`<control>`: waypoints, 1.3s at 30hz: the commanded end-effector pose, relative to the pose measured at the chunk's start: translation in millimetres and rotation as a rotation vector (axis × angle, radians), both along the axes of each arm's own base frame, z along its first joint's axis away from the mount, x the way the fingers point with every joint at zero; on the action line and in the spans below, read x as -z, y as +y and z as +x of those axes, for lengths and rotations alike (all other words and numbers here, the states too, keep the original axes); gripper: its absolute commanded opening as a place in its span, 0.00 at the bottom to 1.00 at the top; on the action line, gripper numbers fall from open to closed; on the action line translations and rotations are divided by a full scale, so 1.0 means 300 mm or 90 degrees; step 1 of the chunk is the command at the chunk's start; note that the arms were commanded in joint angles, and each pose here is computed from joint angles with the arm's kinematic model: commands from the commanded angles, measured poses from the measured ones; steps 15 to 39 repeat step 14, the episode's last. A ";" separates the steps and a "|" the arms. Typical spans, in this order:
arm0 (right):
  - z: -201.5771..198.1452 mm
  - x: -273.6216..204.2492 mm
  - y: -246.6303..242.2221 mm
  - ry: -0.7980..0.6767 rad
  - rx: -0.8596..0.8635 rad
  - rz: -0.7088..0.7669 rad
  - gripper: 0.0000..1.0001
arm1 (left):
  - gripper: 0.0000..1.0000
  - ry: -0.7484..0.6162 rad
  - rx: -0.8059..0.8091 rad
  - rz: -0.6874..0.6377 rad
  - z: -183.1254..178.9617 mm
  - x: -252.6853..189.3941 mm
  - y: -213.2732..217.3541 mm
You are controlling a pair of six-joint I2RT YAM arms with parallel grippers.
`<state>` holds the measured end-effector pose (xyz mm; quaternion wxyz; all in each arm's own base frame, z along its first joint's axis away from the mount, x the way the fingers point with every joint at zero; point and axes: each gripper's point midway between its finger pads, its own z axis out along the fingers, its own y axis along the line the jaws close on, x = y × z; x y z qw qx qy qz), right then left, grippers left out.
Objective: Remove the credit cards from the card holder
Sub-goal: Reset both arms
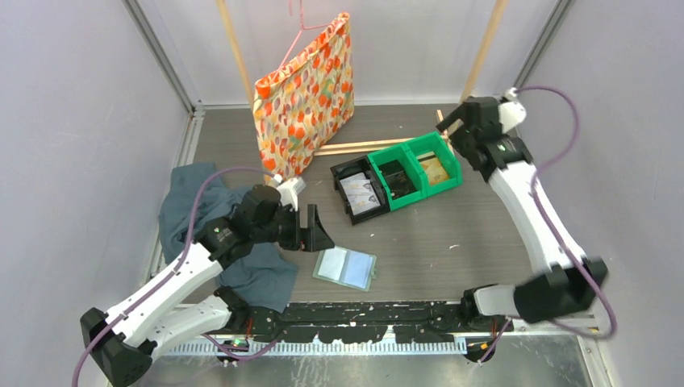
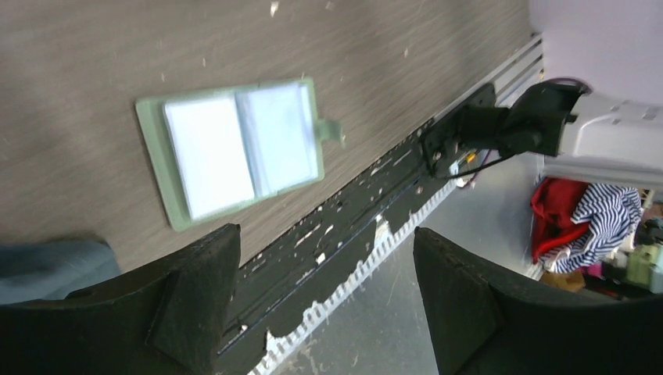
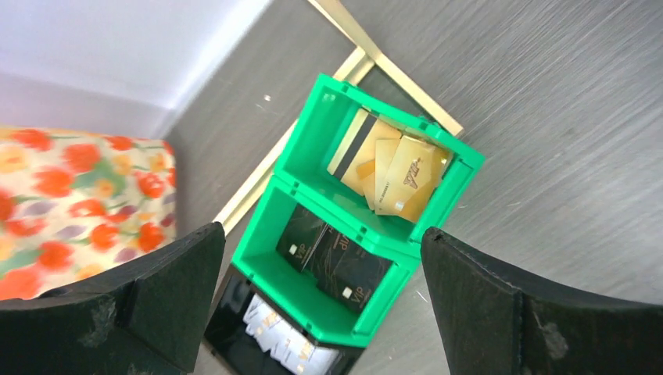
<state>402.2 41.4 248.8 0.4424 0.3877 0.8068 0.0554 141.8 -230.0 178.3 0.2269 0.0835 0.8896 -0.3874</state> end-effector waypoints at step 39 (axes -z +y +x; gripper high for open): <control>-0.632 0.042 -0.202 -0.084 0.034 -0.063 1.00 | 0.81 -0.272 -0.200 0.022 0.099 -0.376 0.247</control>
